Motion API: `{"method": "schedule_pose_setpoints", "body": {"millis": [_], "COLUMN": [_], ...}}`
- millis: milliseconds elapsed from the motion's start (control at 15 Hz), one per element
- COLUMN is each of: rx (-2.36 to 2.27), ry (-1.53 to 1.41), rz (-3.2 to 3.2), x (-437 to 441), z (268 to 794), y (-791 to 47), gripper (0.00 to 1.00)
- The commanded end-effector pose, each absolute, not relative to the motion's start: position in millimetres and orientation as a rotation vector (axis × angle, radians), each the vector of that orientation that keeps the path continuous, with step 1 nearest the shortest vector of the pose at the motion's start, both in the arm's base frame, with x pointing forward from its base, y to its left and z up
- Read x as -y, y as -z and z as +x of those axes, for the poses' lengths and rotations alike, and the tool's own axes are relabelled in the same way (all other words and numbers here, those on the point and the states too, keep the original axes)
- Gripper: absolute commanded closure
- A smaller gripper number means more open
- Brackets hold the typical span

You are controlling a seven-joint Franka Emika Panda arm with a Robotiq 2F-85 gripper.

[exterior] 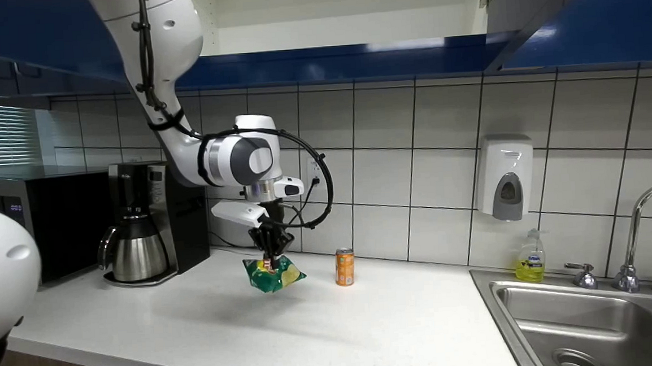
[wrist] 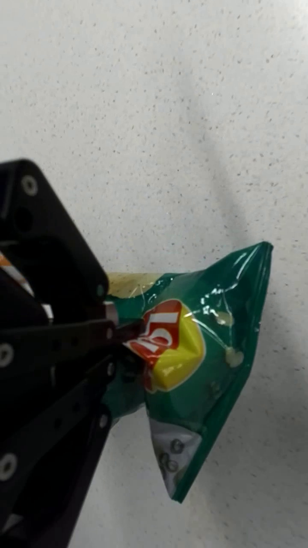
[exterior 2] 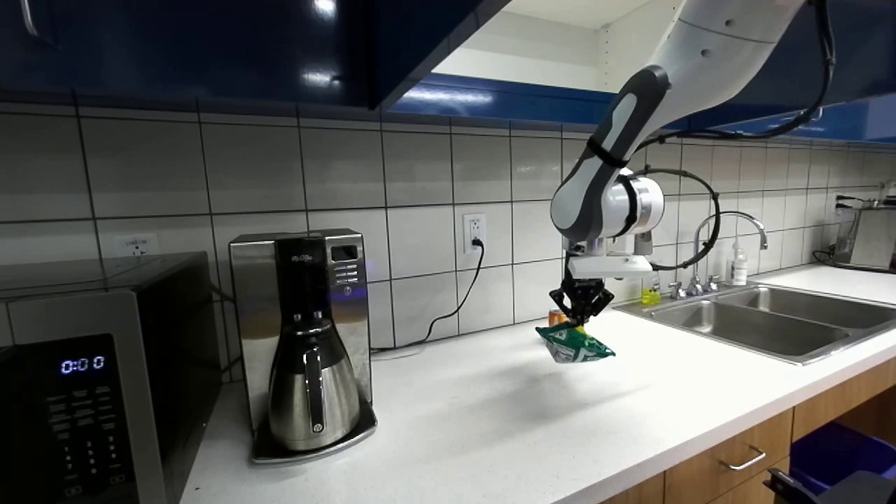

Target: Pick up the green lays packet and put inside the bottom compartment of the blue cabinet

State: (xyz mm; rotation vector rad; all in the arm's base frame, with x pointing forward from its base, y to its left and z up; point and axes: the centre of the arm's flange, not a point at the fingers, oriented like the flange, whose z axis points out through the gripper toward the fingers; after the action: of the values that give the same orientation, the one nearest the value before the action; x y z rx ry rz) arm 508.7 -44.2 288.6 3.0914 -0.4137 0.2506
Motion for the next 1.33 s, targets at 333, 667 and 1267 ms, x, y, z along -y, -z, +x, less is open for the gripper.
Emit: {"method": "schedule_pose_setpoints", "body": {"millis": [333,667,1267], "rx": [0.064,-0.014,-0.098], "ry": [-0.155,-0.190,-0.688], "rz": [3.114,3.080,2.956], "x": [12,-13,-60], "z": [431,388,360], "y": [-394,-486,-683], "gripper": [1.00,1.00,1.00]}}
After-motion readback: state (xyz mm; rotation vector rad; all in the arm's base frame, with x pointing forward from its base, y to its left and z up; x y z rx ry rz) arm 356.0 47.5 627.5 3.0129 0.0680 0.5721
